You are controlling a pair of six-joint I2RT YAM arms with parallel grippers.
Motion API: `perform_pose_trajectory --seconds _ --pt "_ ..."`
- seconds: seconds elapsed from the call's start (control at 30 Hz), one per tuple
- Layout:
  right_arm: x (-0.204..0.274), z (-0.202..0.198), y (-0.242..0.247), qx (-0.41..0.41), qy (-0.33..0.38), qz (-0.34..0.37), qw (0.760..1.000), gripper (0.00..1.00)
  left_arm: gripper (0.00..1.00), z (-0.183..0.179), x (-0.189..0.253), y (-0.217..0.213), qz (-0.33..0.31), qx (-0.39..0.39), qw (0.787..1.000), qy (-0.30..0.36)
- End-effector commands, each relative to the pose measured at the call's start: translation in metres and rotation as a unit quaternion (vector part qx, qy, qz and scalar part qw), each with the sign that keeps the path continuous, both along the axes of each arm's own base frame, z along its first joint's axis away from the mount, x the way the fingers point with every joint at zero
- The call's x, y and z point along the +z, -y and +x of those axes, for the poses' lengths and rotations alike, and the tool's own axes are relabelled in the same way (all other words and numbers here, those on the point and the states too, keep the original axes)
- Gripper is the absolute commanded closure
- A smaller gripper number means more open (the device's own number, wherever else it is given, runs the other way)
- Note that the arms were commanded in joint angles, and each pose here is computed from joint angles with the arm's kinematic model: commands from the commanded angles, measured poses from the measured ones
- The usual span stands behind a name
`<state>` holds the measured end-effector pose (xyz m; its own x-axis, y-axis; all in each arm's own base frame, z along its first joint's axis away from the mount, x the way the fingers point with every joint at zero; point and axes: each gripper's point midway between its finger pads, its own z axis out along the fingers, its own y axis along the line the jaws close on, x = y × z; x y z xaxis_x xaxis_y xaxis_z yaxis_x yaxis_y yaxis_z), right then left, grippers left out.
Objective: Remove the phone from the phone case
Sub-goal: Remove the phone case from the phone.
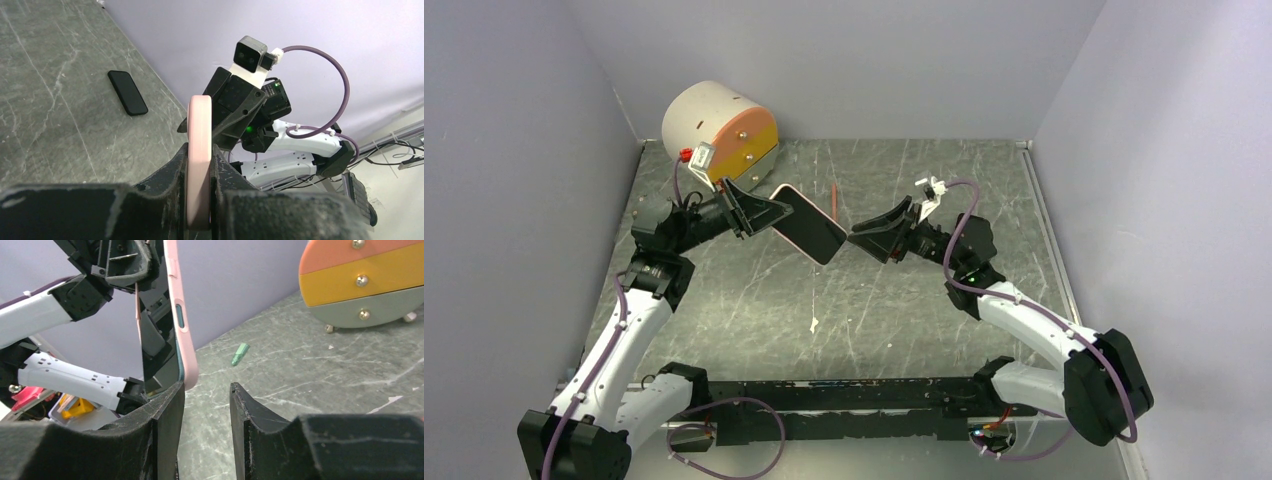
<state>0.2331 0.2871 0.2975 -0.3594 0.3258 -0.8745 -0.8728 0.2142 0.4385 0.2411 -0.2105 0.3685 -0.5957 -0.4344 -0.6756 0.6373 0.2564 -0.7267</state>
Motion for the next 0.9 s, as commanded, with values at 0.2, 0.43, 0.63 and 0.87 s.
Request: perform_pose_trajectory --seconds 0.2,0.43,0.63,0.87 --pt "0.016 -0.009 -0.001 0.023 0.028 0.025 0.999 0.58 0.98 -0.008 0.026 -0.003 -0.027 0.003 0.999 0.044" --pt "0.009 -0.006 0.001 0.015 0.02 0.022 0.999 0.59 0.97 -0.012 0.029 -0.002 -0.043 -0.006 0.998 0.046" --pt "0.008 -0.002 0.002 0.012 0.016 0.028 0.999 0.62 0.97 -0.018 0.032 -0.001 -0.05 -0.018 0.997 0.051" --pt "0.018 -0.001 -0.002 0.026 0.021 0.041 0.999 0.62 0.97 -0.027 0.038 0.002 -0.062 -0.052 0.995 0.061"
